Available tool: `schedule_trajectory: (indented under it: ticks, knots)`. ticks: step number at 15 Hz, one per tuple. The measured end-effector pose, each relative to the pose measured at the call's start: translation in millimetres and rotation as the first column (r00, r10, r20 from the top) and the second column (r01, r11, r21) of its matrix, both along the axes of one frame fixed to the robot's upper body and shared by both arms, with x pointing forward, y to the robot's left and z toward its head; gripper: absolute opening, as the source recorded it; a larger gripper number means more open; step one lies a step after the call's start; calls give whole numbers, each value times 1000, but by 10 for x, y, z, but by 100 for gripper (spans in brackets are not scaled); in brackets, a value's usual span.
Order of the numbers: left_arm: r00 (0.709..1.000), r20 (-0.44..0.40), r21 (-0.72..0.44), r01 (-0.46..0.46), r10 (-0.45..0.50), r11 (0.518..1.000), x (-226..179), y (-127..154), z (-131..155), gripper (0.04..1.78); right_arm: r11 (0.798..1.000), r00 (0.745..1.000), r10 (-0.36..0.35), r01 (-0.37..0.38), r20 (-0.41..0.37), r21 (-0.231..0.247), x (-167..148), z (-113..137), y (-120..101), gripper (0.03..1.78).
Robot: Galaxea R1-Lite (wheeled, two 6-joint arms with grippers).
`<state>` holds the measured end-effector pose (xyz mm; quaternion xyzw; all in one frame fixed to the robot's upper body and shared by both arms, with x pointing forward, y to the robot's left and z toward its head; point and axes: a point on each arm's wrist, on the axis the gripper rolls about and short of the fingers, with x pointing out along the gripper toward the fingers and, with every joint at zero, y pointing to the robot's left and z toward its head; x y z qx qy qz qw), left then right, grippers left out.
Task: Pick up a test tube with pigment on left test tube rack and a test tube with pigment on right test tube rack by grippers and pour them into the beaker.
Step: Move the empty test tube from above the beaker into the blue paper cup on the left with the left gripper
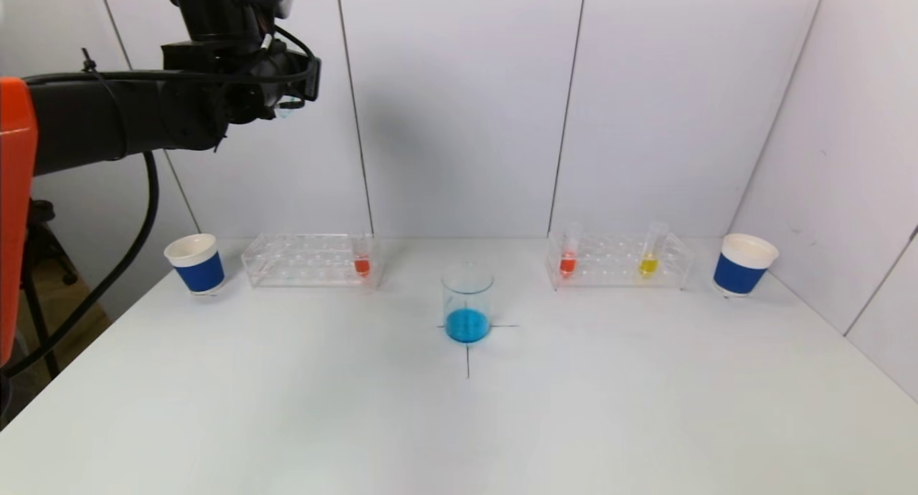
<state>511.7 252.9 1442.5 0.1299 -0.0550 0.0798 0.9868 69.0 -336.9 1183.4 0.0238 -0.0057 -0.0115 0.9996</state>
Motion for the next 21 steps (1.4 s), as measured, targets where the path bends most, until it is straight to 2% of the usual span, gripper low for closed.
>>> schedule_trajectory:
  ticks: [7,12,15,18,21]
  knots:
    - [978,-19,-63,-207,206,976,-72,982,107,47,1000,1000,0,0,0,0,0,0,0,177]
    - [959,-68,-101,-280,274,955,-95,1542,-53,47,1000,1000,0,0,0,0,0,0,0,177]
    - [947,-130,-119,-309,294,943,-124,1766,-254,47,1000,1000,0,0,0,0,0,0,0,177]
    - [953,-183,-148,-267,239,952,-176,1883,-492,47,1000,1000,0,0,0,0,0,0,0,177]
    - [961,-154,-200,-256,228,946,-180,1925,-678,47,1000,1000,0,0,0,0,0,0,0,177]
